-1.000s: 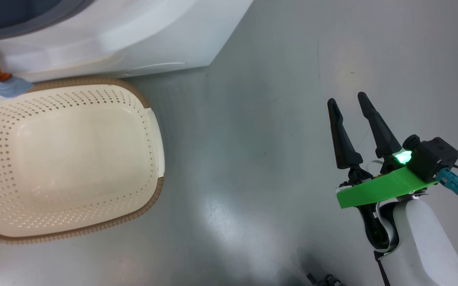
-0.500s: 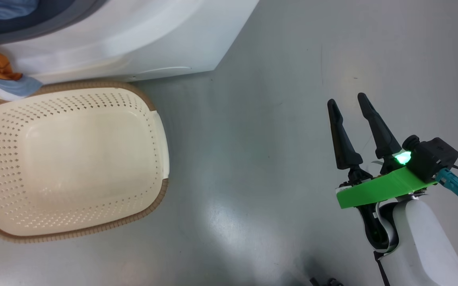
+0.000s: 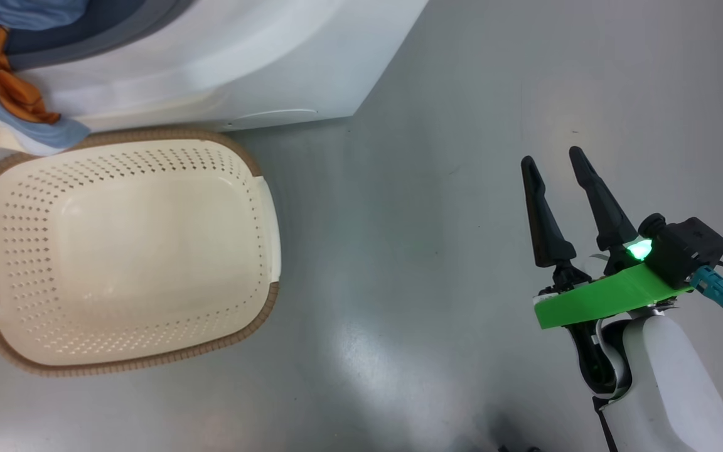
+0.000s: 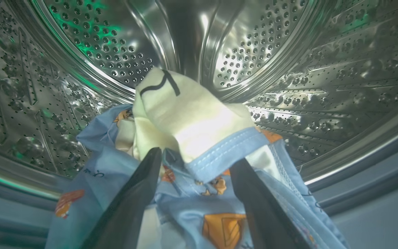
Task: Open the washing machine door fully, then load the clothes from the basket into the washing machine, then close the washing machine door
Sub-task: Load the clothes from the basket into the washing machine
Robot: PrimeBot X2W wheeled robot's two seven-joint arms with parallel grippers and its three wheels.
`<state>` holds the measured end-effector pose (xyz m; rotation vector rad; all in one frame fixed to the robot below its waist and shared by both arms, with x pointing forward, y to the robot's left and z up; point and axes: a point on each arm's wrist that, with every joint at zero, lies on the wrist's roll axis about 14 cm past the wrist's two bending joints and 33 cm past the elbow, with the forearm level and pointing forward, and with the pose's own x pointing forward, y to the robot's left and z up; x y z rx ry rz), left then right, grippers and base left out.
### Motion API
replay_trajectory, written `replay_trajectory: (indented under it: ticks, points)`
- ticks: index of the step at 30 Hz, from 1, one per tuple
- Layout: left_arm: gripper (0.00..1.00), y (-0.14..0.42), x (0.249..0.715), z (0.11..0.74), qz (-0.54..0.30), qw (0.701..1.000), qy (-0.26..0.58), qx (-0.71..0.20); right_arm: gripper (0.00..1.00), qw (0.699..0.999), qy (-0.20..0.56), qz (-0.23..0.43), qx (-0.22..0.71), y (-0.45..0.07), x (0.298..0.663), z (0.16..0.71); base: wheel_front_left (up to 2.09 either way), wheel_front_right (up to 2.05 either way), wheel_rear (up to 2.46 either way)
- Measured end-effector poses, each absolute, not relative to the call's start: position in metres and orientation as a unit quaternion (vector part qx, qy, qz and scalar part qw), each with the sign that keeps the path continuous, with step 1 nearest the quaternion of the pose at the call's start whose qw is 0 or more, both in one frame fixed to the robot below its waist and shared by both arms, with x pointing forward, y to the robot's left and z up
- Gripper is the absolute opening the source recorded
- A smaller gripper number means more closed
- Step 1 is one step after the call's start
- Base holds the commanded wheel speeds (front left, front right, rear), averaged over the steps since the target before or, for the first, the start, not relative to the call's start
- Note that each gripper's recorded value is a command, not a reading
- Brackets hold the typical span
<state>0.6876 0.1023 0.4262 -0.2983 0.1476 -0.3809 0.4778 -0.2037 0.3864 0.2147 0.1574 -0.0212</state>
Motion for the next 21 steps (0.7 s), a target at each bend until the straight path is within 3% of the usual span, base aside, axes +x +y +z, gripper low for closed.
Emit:
replay_trajectory:
  ticks: [21]
  points:
    - [1.0, 0.12, 0.631, 0.421, -0.159, 0.97, 0.057, -0.177, 1.0, 0.993, 0.06, 0.001, 0.106, -0.194, 0.488, 0.396, 0.0, 0.0, 0.0]
